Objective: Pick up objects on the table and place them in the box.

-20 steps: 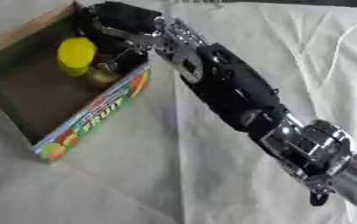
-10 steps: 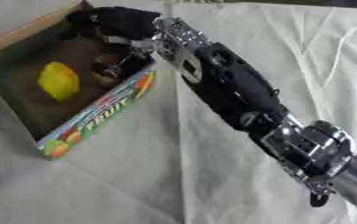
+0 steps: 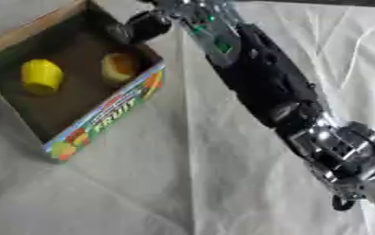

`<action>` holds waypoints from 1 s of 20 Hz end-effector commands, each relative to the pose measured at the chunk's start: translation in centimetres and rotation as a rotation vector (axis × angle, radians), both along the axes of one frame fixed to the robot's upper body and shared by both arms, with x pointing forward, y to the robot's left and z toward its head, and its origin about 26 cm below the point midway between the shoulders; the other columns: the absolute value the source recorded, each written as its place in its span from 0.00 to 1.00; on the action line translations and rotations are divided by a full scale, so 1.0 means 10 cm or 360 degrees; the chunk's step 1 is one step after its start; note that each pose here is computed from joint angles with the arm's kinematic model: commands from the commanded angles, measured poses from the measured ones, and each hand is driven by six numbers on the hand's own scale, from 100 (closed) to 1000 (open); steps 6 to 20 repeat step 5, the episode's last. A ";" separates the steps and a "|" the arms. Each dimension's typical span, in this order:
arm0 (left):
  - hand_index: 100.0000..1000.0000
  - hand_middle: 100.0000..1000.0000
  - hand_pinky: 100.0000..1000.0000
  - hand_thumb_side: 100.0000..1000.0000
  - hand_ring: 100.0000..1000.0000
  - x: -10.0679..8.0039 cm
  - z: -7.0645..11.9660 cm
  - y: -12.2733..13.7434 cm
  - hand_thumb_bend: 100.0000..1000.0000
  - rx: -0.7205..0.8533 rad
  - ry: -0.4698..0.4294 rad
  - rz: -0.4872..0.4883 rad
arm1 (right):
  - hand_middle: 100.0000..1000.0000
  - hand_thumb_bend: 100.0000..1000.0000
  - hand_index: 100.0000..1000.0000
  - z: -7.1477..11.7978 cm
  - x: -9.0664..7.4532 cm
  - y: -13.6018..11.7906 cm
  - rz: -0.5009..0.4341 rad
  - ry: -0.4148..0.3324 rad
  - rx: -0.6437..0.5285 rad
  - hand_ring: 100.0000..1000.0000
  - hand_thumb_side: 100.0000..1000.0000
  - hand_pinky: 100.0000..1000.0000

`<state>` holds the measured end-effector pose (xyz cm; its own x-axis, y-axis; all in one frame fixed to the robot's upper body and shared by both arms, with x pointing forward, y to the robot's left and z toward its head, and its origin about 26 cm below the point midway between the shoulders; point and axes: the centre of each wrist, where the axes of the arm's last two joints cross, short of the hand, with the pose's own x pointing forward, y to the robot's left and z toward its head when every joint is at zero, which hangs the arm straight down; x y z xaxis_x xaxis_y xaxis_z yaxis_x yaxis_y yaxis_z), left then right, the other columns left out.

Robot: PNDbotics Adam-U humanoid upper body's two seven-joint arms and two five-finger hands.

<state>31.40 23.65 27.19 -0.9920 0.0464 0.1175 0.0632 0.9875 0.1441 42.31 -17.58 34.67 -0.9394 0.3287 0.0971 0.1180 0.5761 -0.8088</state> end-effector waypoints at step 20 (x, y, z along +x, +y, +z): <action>0.85 0.75 0.77 0.20 0.79 -0.05 0.00 0.15 0.00 -0.0007 -0.0007 0.0124 | 0.69 0.00 0.87 0.65 -0.84 -0.90 0.0219 -0.0034 0.0369 1.00 0.41 0.88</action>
